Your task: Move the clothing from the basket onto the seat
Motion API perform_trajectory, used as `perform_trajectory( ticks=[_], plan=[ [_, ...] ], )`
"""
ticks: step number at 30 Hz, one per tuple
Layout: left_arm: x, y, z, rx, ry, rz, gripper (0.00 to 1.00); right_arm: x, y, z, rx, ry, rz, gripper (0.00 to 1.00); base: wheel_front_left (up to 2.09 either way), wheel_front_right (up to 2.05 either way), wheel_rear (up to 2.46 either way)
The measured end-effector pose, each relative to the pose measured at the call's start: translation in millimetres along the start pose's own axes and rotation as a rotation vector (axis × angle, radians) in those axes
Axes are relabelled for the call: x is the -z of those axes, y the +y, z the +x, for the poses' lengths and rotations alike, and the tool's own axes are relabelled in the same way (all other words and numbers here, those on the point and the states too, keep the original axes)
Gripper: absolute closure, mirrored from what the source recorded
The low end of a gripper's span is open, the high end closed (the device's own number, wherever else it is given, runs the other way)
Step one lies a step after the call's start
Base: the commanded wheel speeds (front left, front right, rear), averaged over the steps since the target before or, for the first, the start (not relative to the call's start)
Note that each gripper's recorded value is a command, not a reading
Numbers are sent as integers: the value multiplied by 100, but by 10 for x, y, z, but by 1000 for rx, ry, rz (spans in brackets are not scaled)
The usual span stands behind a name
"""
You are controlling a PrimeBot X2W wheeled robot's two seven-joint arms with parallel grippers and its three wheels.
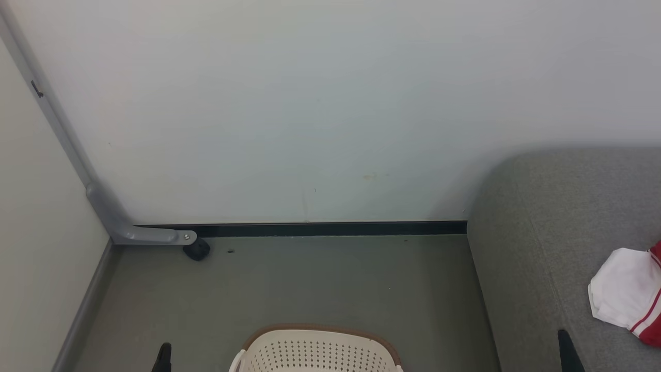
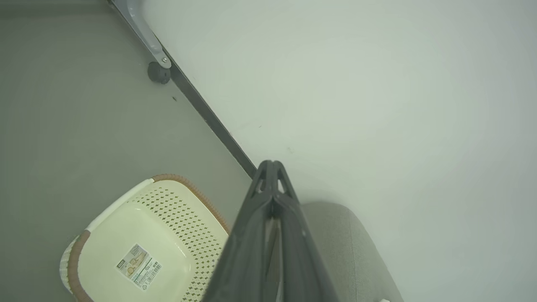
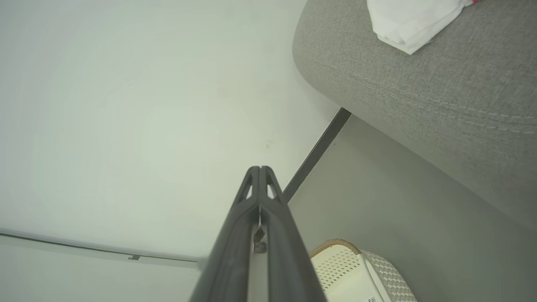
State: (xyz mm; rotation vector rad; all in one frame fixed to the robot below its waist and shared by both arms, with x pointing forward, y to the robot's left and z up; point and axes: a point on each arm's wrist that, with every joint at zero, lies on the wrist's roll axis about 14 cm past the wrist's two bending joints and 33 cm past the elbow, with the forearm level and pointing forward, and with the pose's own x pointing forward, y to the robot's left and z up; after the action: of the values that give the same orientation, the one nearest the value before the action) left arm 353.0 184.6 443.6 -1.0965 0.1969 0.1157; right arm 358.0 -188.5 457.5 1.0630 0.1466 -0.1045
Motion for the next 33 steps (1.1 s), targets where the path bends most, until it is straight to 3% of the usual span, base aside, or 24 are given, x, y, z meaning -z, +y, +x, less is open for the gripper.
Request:
perform_trajectory(
  ticks=[33],
  plan=[
    [-181, -216, 142, 87, -6, -437, 100, -244, 108, 156, -61, -24, 480, 100, 0, 0, 0]
  ],
)
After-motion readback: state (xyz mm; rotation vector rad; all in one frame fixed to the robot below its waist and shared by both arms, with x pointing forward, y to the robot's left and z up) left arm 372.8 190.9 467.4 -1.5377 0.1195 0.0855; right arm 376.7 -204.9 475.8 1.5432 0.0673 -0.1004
